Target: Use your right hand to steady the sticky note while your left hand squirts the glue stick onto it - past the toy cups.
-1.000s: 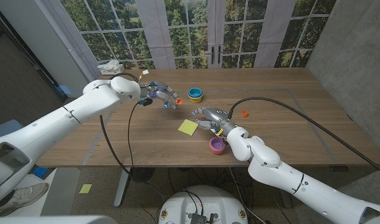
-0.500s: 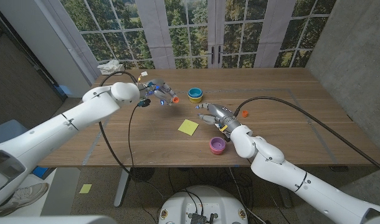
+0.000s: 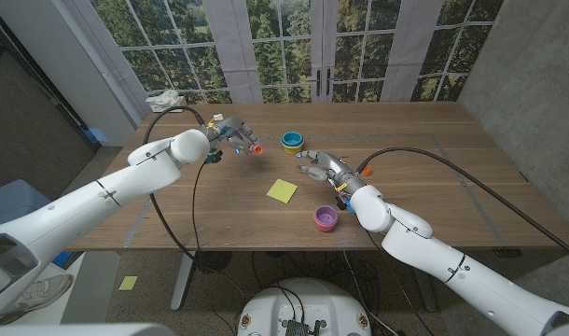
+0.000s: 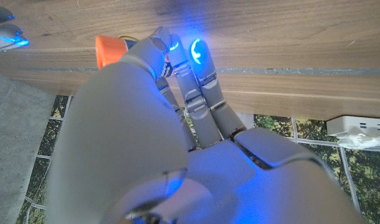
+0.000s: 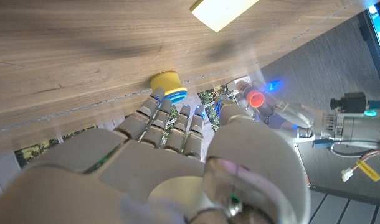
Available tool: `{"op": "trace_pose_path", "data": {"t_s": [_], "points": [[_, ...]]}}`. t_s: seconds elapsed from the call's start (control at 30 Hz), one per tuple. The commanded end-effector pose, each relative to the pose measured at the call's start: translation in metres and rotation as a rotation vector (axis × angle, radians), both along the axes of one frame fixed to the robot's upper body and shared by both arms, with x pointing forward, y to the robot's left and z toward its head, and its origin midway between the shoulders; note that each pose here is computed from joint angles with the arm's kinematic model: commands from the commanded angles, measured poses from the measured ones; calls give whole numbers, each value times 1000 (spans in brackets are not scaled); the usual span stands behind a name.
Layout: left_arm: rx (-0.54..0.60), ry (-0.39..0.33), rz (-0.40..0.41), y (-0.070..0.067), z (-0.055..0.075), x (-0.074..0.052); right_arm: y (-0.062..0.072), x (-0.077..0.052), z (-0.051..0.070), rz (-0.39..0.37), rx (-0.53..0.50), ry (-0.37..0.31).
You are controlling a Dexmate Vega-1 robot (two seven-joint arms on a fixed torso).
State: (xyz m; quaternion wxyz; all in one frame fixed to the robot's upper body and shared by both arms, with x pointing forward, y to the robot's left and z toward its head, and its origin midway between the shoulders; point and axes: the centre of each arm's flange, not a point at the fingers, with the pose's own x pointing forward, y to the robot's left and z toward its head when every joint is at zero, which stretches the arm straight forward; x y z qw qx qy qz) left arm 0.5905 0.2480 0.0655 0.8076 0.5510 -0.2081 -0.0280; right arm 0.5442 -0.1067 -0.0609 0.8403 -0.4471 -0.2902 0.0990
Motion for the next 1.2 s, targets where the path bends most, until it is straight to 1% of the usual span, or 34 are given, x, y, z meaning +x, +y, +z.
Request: {"op": "trace_pose_path", "data": {"t_s": [0.03, 0.27, 0.47, 0.7, 0.87, 1.0, 1.2], "points": [[130, -119, 56, 0, -6, 0, -10, 8, 5, 84, 119, 60], [167, -135, 66, 2, -8, 3, -12, 10, 6, 113, 156, 79], [222, -148, 76, 2, -11, 4, -14, 12, 9, 162, 207, 110], [267, -114, 89, 3, -14, 9, -17, 15, 11, 224, 273, 157], [307, -64, 114, 5, -15, 13, -19, 16, 11, 267, 321, 189], [334, -55, 142, 8, -17, 16, -21, 19, 11, 315, 368, 221], [331, -49, 170, 13, -20, 20, -23, 20, 10, 319, 383, 221]]}}
